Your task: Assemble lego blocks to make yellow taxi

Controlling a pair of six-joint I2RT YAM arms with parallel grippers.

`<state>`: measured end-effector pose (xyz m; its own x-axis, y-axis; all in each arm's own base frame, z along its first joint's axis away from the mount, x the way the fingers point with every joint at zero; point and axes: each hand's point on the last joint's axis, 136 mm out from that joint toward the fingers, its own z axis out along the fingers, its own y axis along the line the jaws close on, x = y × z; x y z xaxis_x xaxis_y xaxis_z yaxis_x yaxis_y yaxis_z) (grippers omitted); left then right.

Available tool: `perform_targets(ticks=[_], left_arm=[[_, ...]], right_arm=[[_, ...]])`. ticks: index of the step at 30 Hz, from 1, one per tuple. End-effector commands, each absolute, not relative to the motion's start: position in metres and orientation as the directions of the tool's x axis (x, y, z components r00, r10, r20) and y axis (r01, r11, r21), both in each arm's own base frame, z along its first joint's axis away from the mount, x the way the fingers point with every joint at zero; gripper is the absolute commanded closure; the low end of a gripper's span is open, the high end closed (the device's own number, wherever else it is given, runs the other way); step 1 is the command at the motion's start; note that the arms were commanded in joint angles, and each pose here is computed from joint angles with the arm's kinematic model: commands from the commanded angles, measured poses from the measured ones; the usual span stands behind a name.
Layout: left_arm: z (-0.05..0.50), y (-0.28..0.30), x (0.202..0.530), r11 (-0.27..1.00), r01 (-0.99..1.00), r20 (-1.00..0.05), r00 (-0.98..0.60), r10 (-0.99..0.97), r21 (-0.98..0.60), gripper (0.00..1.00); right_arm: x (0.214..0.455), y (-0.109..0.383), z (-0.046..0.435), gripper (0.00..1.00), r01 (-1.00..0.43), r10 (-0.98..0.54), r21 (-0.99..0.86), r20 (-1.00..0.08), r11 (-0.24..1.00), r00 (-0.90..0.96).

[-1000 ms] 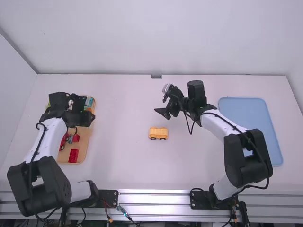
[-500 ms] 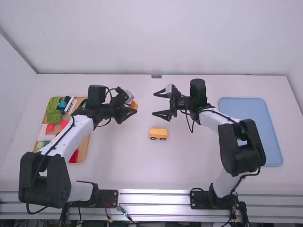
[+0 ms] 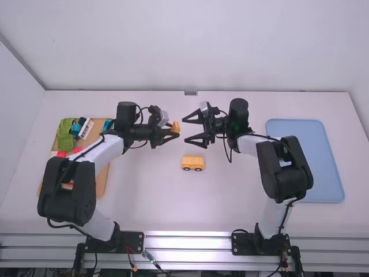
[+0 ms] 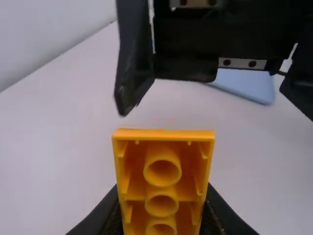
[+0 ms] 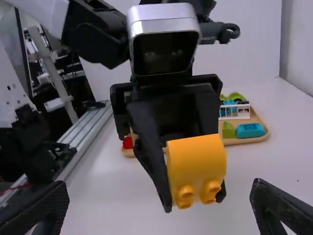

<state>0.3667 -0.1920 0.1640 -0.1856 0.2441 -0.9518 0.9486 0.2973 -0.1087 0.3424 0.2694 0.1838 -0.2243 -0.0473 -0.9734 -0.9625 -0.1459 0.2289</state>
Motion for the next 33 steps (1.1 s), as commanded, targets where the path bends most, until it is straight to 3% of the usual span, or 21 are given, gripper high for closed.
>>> perform_targets(ticks=[1, 10, 20, 24, 33], left_arm=[[0.178, -0.207, 0.351, 0.154, 0.984, -0.976, -0.113, 0.185, -0.084, 0.89], [0.181, -0.221, 0.344, 0.105, 0.992, -0.981, -0.084, 0.173, -0.067, 0.91], [0.184, -0.221, 0.342, 0.093, 0.993, -0.983, -0.086, 0.163, -0.072, 0.91], [0.184, -0.221, 0.342, 0.092, 0.993, -0.983, -0.088, 0.163, -0.073, 0.91], [0.183, -0.221, 0.340, 0.085, 0.994, -0.983, -0.087, 0.163, -0.074, 0.85]], right_arm=[[0.347, 0.271, 0.186, 0.06, -0.950, -0.053, 0.282, -0.959, -0.137, -0.278], [0.341, 0.278, 0.186, 0.10, -0.954, -0.055, 0.256, -0.967, -0.158, -0.250], [0.339, 0.282, 0.186, 0.44, -0.954, -0.056, 0.248, -0.969, -0.167, -0.242], [0.337, 0.284, 0.185, 0.63, -0.955, -0.056, 0.237, -0.971, -0.175, -0.231], [0.335, 0.286, 0.185, 0.71, -0.955, -0.057, 0.237, -0.972, -0.181, -0.230]])
